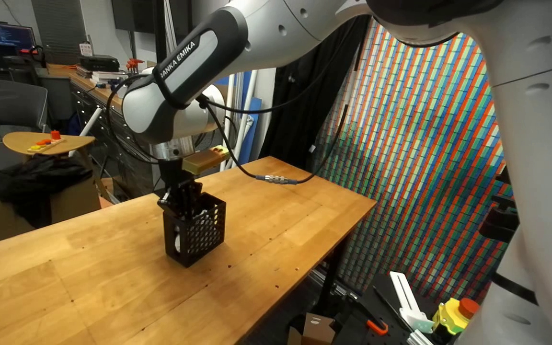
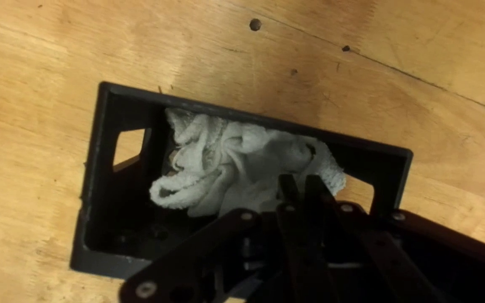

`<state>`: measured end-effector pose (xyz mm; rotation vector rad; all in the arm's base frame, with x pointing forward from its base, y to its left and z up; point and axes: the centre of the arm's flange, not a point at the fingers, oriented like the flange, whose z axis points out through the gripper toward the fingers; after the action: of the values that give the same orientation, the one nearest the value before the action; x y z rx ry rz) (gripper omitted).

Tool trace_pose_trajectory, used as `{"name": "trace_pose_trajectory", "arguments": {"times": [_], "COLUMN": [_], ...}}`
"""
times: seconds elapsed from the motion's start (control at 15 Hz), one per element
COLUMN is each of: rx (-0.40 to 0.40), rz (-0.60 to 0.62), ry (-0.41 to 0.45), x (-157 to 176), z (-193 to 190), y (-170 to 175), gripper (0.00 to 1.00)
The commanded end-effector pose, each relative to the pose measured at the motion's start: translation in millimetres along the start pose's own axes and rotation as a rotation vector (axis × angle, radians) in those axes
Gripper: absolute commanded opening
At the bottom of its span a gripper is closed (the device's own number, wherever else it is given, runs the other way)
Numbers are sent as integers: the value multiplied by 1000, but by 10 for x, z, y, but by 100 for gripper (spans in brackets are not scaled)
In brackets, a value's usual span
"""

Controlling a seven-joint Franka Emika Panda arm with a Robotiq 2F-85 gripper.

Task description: Pick up the towel, then put it inside the black object

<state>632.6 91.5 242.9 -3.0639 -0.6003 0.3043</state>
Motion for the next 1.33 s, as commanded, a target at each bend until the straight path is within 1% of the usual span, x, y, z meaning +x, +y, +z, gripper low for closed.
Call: {"name": "trace_pose_trajectory", "arguments": {"times": [0.0, 0.6, 1.0, 1.27], "rx": [41, 85, 94, 99], "rz": [3, -14, -24, -45], "ry": [25, 44, 34, 29], "x": [-133, -220, -384, -421], "z": [43, 50, 109, 108], "y": [39, 182, 450, 636], "gripper": [14, 14, 14, 14]}}
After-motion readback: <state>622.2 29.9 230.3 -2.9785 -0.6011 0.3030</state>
